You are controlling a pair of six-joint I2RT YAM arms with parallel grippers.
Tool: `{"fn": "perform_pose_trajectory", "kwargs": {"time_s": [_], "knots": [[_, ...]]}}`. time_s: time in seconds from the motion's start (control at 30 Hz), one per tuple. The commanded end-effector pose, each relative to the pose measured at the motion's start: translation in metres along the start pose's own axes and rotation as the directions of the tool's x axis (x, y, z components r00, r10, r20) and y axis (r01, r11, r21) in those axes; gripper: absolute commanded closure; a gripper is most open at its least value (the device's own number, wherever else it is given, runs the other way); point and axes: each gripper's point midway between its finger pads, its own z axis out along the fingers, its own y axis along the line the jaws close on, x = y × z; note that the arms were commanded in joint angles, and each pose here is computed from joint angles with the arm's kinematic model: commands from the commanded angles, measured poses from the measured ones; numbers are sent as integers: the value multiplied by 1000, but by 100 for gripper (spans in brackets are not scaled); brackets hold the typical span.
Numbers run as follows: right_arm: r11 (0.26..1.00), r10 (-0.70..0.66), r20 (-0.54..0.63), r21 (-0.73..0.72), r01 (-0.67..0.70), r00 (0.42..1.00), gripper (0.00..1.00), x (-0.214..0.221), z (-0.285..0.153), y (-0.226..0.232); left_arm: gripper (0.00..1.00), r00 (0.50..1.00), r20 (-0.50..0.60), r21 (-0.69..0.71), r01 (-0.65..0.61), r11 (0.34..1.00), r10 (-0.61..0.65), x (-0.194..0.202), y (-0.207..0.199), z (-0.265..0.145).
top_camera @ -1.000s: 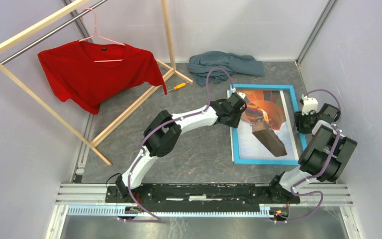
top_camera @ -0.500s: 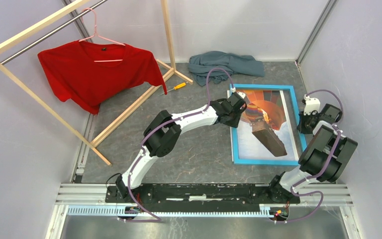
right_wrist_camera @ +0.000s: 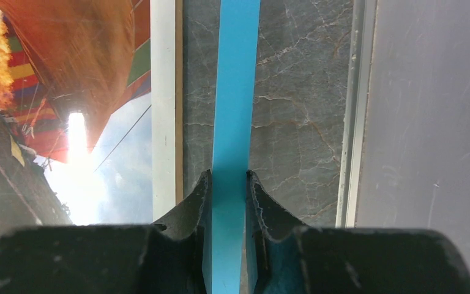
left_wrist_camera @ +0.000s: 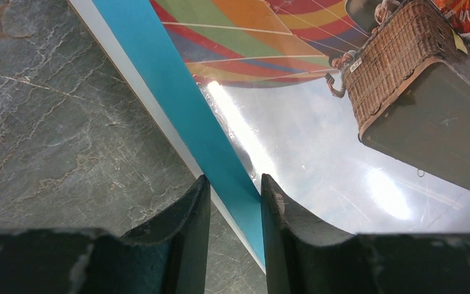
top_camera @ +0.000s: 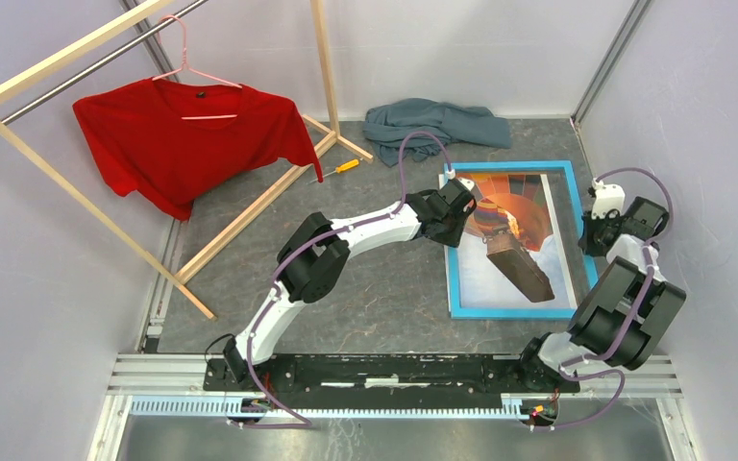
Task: Take the photo out of the frame
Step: Pick up the photo frame item from the photo frame.
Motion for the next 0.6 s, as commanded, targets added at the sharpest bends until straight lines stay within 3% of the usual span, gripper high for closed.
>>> {"fn": "perform_pose_trajectory", "kwargs": {"time_s": [0.0,0.57], "knots": [[999,-29,98,-31,32,995,100,-36,-18,4,72,990,133,112,-52,992,37,-46,-34,-39],[997,-2,115,-74,10,993,100,-41,-32,21,72,971,227,97,-96,991,72,-64,-12,-81]]}}
